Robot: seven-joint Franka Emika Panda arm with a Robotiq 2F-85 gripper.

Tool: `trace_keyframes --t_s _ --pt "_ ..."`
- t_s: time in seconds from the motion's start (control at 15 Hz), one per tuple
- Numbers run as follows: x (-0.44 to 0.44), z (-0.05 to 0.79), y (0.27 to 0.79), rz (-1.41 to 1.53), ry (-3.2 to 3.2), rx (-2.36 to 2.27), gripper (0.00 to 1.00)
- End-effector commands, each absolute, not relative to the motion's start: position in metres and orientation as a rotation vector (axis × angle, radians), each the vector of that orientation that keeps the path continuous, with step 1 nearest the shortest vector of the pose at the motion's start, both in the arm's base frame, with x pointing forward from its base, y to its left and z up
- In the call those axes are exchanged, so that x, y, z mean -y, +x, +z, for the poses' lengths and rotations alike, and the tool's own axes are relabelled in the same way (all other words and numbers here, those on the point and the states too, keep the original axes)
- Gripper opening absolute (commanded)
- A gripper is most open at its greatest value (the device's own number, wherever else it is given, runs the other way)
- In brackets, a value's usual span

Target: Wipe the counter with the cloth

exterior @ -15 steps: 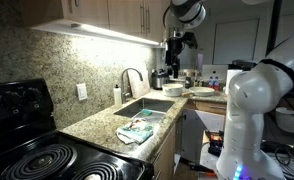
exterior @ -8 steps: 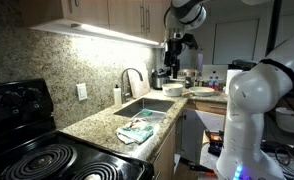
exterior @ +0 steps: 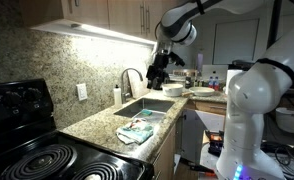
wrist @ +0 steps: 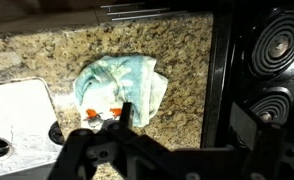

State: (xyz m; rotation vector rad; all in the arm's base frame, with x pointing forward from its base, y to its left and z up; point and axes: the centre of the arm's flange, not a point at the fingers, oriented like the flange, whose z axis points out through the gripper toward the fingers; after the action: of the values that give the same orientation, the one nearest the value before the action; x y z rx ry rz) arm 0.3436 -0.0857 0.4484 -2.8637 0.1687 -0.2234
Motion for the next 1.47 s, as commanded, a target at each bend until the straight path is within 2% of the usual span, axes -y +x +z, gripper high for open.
trace_keyframes --t_s 0.0,0.47,0.53,0.87,1.4 --pt "0.044 0.395 0.386 -0.240 -2.976 -0.158 1.00" --pt "0.008 0.321 0.414 -0.260 -3.133 -0.505 1.00" --pt "0.014 0.332 0.404 -0.257 -3.098 -0.391 1.00" --pt "0.013 0.321 0.411 -0.252 -3.118 -0.461 1.00" --pt "0.076 0.348 0.457 -0.453 -3.189 -0.179 1.00"
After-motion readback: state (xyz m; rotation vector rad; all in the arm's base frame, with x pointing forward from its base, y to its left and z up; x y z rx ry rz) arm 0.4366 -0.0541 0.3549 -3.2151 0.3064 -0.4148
